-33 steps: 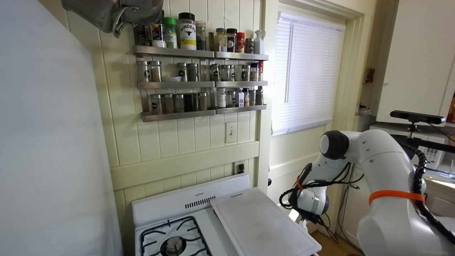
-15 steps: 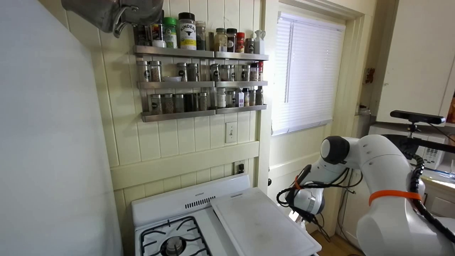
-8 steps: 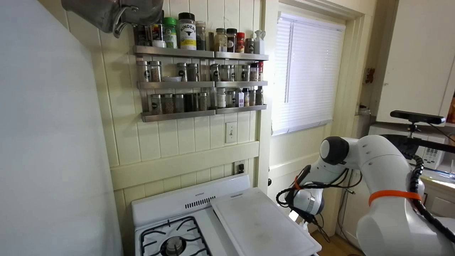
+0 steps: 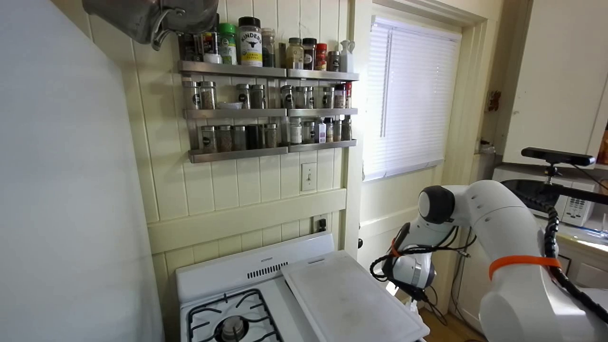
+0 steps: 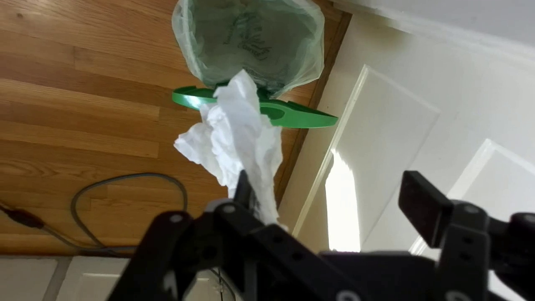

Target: Pick up the napkin and throw it on the floor

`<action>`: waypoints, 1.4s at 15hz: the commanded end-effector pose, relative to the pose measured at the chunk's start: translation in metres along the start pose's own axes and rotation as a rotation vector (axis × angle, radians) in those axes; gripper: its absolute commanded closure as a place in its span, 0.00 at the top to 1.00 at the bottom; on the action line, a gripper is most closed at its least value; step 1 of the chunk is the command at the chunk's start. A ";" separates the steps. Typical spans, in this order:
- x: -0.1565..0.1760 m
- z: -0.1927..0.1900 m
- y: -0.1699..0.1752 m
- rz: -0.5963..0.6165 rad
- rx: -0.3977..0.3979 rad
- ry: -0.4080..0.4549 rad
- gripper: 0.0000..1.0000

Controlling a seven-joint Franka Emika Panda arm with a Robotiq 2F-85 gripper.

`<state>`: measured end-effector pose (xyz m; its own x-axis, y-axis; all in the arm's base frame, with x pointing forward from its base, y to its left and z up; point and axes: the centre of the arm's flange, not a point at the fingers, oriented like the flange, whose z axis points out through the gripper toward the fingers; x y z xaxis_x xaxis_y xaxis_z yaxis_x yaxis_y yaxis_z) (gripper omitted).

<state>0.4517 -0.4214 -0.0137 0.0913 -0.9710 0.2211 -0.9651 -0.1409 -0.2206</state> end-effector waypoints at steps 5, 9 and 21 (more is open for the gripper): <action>0.002 0.005 -0.007 0.015 -0.029 -0.018 0.26; 0.002 0.004 -0.007 0.014 -0.030 -0.004 0.54; 0.010 -0.051 -0.011 -0.037 -0.092 -0.022 1.00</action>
<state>0.4592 -0.4285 0.0112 0.1213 -0.9635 0.2385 -0.9749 -0.1608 -0.1540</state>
